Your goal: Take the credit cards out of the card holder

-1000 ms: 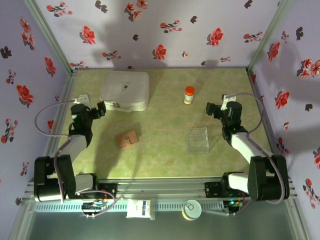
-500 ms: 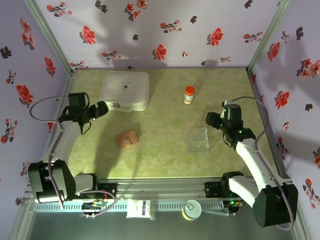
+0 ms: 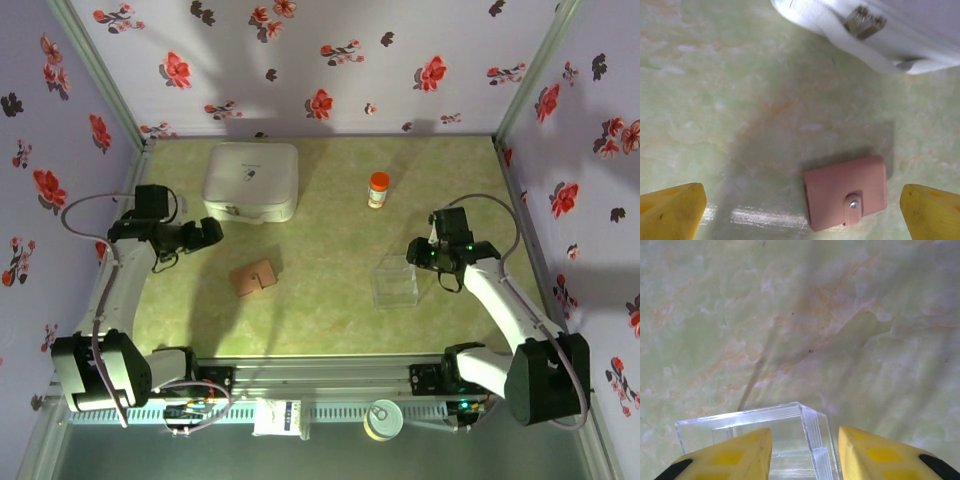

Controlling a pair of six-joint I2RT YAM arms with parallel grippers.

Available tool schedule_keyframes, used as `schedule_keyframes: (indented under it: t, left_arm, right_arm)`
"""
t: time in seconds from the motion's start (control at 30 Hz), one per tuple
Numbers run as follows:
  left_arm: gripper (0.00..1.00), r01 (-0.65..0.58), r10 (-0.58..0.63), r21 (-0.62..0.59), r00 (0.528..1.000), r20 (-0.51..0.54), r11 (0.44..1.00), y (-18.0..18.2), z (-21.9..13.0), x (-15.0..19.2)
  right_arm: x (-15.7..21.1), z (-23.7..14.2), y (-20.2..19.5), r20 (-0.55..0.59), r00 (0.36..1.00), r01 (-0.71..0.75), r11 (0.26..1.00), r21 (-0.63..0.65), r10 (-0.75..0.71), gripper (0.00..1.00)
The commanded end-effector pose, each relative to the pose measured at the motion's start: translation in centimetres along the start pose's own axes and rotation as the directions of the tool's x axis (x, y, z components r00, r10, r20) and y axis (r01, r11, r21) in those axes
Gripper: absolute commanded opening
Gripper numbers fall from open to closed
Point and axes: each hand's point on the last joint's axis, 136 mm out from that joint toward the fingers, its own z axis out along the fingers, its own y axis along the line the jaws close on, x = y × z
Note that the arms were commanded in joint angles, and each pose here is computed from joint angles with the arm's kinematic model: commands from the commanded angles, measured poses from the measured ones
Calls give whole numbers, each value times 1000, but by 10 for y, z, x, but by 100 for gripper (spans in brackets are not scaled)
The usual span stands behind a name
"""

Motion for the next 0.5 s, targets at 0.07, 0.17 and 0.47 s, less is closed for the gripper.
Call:
schedule_keyframes:
  t: [0.07, 0.17, 0.47]
  left_arm:
    - [100, -46, 47, 24, 998, -48, 999, -4, 3, 12]
    - [100, -51, 52, 22, 997, -54, 998, -4, 5, 10]
    - [100, -52, 52, 11, 997, -65, 999, -1, 6, 12]
  right_arm:
    - [2, 3, 9, -57, 998, 37, 999, -18, -38, 36]
    - [3, 8, 7, -80, 996, 48, 999, -1, -48, 34]
    - [8, 25, 3, -135, 989, 68, 997, 26, -64, 28]
